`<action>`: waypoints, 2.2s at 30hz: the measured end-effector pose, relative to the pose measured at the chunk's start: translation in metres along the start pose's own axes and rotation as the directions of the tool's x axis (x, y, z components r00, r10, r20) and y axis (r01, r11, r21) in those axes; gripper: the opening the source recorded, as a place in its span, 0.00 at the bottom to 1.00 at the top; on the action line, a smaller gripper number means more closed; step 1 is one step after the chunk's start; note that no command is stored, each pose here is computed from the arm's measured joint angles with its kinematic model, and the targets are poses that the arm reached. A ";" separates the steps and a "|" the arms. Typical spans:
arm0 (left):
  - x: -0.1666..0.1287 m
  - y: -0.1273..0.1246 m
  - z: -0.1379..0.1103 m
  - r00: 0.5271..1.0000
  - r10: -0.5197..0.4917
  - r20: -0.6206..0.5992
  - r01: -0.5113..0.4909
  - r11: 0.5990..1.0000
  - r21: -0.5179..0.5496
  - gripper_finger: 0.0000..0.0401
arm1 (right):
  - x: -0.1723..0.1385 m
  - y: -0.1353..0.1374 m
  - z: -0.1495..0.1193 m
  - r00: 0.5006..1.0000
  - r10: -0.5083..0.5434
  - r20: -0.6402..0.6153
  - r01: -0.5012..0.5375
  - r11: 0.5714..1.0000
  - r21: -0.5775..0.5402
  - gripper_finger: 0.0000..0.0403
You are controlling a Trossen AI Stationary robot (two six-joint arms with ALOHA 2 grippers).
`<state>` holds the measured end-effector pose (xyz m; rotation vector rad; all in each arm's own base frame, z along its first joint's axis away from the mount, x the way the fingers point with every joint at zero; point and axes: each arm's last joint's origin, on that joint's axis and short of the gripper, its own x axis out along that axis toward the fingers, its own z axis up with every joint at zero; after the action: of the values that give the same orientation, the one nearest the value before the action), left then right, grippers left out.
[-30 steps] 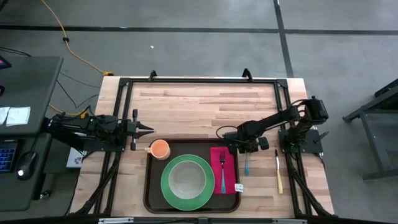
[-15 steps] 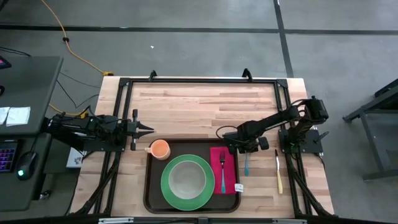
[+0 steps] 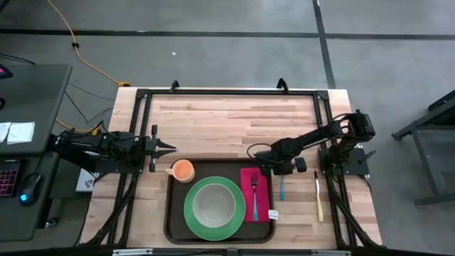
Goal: Set up tray
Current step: Put the blue spoon on top of the red table napkin in between of the green plate and blue fork
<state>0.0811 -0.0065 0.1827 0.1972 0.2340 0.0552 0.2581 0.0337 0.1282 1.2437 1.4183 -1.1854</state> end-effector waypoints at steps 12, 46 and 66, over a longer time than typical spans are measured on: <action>0.000 0.000 0.000 1.000 0.000 0.000 0.000 1.000 0.000 0.18 | 0.000 -0.001 0.000 1.000 -0.006 -0.005 0.006 1.000 -0.002 0.02; 0.000 0.000 0.000 1.000 0.000 -0.001 0.000 1.000 0.000 0.18 | -0.029 0.001 -0.008 0.995 0.029 -0.099 -0.028 1.000 0.011 0.00; 0.000 0.000 0.000 1.000 0.000 -0.003 0.000 1.000 0.001 0.18 | -0.086 0.019 -0.018 0.993 0.075 -0.092 -0.074 0.997 0.016 0.00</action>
<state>0.0810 -0.0065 0.1824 0.1981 0.2373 0.0556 0.2862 0.0394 0.2131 1.3642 1.4205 -1.0997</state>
